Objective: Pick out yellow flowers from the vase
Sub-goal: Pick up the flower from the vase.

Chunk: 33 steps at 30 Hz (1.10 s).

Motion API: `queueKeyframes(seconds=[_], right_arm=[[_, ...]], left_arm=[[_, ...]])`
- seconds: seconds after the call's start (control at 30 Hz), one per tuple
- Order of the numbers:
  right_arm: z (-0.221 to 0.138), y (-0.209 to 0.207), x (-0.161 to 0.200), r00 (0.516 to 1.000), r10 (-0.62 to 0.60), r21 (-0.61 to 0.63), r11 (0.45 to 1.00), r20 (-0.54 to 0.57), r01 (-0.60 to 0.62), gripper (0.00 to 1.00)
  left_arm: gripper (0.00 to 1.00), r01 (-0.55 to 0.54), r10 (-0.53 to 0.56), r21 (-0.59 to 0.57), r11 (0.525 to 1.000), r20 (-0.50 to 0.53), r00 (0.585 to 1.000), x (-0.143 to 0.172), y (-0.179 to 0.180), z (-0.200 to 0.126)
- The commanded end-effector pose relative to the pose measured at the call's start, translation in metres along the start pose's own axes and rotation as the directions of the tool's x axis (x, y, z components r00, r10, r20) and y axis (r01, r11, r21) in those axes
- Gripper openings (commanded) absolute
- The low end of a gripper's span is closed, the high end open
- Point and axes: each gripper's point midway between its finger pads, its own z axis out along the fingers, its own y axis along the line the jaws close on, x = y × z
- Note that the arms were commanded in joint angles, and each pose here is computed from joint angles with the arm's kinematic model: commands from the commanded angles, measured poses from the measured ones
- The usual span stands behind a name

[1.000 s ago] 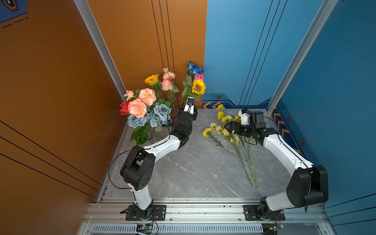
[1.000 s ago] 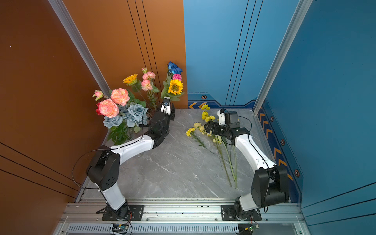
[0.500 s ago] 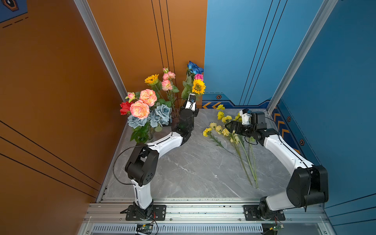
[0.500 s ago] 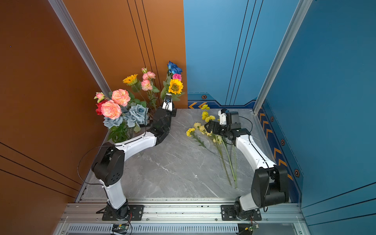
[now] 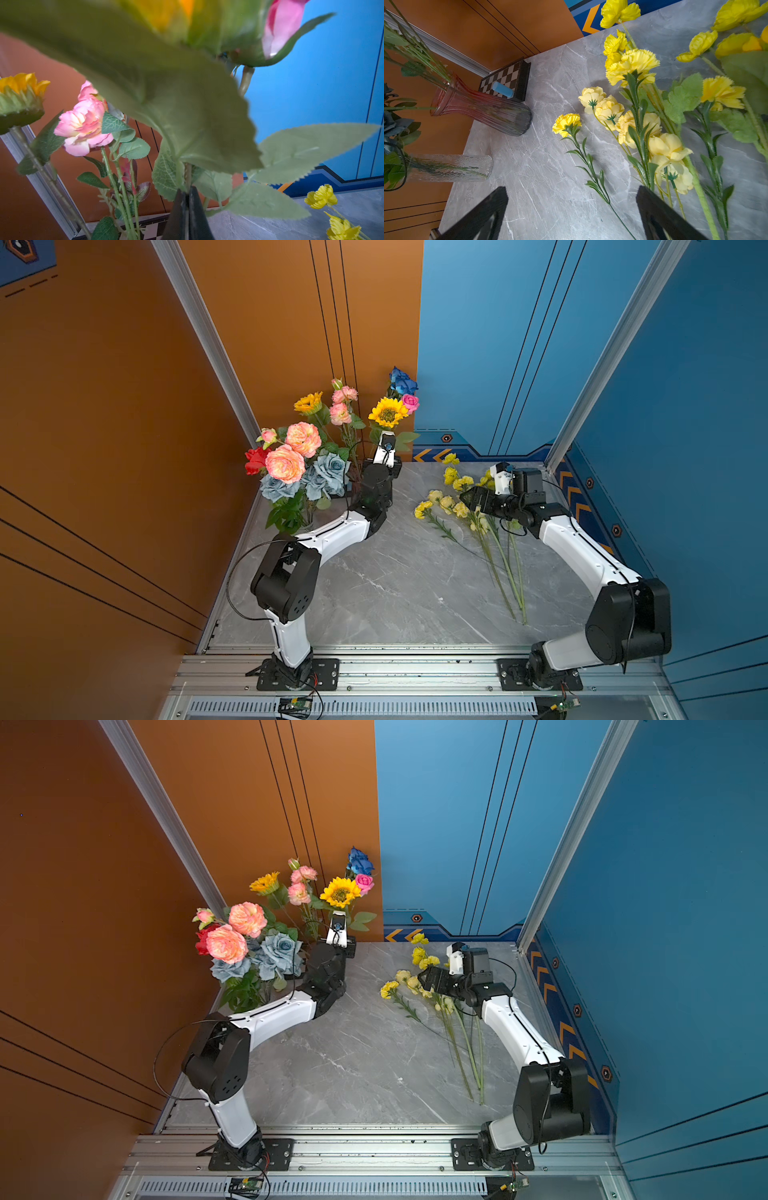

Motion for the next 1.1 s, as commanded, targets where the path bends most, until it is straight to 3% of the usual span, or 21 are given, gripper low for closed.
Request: queueKeyframes(seconds=[0.0, 0.53, 1.07], right_arm=[[-0.009, 0.008, -0.007, 0.999, -0.002, -0.030, 1.000, 0.033, 0.003, 1.00], [-0.006, 0.020, -0.004, 1.000, -0.021, -0.061, 0.998, 0.021, 0.022, 1.00], [-0.020, 0.072, -0.006, 0.988, -0.139, -0.158, 0.976, 0.061, 0.147, 1.00]], left_arm=[[0.00, 0.027, -0.027, 0.006, 1.000, 0.029, 0.999, -0.016, 0.006, -0.010], [0.00, 0.022, -0.026, 0.036, 0.999, 0.122, 0.992, -0.068, 0.011, -0.025], [0.00, 0.033, -0.034, 0.010, 0.999, 0.246, 0.969, -0.138, 0.031, -0.032]])
